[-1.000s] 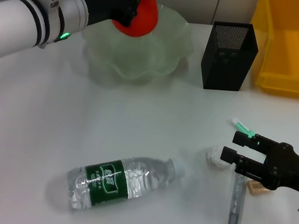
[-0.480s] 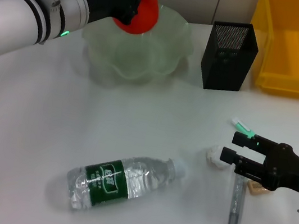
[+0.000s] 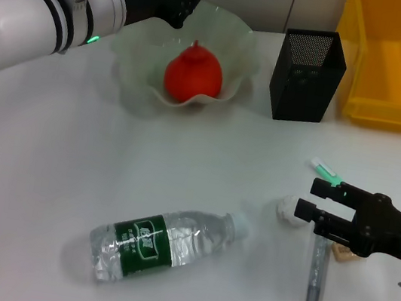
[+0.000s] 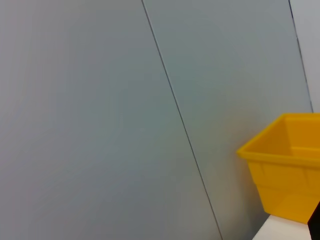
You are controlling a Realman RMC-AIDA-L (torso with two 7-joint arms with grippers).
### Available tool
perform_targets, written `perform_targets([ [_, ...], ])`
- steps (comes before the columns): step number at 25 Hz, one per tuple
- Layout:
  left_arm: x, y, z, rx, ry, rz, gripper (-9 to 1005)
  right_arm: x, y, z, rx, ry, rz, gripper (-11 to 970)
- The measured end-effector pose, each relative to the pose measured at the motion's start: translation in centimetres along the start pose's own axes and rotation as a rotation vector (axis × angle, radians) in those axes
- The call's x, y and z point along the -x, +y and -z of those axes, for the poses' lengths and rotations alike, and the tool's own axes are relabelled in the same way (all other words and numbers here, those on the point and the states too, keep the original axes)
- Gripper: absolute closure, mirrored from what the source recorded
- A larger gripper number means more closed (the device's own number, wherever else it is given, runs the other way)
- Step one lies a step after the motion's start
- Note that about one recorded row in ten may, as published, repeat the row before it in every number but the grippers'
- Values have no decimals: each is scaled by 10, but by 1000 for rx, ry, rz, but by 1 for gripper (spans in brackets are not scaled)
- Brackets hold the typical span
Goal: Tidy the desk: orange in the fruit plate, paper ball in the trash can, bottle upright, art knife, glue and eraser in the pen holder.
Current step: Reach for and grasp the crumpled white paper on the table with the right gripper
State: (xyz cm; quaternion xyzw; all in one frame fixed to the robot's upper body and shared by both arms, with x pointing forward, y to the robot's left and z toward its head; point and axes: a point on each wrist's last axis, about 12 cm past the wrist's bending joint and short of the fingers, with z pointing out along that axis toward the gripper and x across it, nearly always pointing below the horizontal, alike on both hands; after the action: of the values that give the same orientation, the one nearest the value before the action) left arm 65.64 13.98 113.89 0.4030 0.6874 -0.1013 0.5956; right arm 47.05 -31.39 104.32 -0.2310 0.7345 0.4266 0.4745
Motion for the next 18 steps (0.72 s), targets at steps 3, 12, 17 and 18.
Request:
perform_targets([
  [3,0,0,0,1,-2,1,802,-1,0,1,-3,0,-2,298],
  [12,-6,1,17,8,-26,74,716,0,0,-1,2,3,2,298],
  [17,-9,-2,47,-20,-94,139,718,7,0,-2,32,-2,8,298],
  [18,-9,-2,47,-20,-94,139,719,7,0,-2,32,-2,8,298],
])
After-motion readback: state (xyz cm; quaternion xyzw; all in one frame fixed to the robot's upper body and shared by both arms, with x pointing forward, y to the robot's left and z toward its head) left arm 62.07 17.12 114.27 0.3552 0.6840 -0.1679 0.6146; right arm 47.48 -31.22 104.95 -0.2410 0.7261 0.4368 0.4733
